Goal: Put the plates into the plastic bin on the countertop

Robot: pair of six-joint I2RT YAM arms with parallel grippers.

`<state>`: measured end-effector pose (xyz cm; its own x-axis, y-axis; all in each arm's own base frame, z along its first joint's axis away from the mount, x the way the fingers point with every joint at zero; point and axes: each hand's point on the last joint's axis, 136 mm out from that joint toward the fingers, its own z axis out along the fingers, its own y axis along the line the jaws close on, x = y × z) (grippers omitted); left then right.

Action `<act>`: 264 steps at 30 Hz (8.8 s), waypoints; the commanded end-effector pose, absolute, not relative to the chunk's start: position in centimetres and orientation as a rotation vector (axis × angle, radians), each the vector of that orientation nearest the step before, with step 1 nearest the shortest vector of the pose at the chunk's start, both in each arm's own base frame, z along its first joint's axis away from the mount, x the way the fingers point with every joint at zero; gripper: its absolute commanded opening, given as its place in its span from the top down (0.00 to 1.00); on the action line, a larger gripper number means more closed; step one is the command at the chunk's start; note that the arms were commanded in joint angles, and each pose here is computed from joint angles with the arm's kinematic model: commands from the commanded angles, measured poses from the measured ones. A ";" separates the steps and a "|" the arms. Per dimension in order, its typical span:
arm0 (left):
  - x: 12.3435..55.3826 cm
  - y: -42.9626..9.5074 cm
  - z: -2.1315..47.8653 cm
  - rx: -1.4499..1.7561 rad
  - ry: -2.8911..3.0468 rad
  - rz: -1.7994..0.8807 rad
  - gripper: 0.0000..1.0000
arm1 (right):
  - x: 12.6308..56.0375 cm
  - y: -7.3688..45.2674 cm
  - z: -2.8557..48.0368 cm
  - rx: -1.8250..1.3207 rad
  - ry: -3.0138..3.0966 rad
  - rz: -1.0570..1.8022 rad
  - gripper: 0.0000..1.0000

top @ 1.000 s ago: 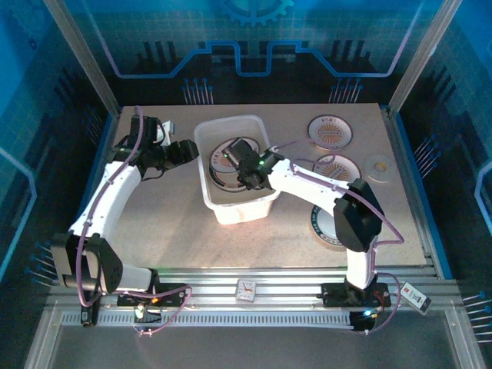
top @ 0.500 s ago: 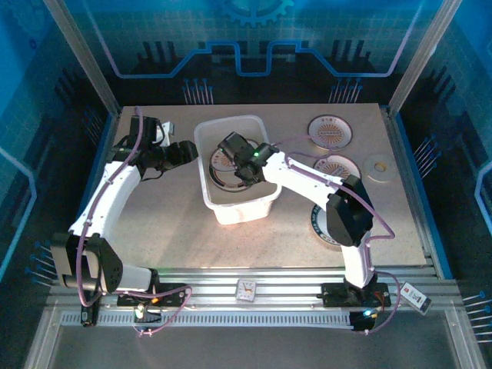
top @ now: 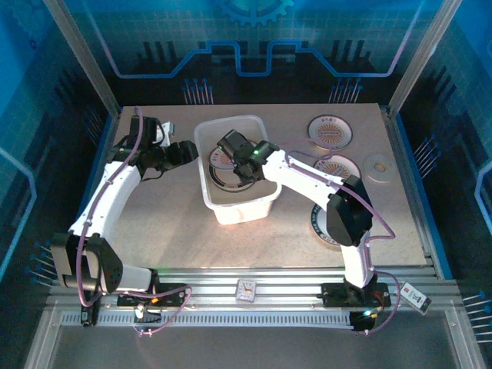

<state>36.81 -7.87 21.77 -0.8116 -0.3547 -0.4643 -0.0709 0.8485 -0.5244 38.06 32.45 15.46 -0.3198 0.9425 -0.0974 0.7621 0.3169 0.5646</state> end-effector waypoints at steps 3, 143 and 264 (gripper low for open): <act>36.2 -8.0 21.9 -0.315 2.448 -0.712 0.29 | 36.6 33.4 14.0 1.600 2.196 0.546 1.00; 37.3 -11.2 20.5 -0.377 2.532 -0.482 0.30 | 34.0 -7.1 4.9 0.921 2.620 0.339 0.42; 35.2 -8.5 22.7 -0.348 2.352 -0.770 0.28 | 33.8 16.2 31.7 0.802 1.898 0.827 1.00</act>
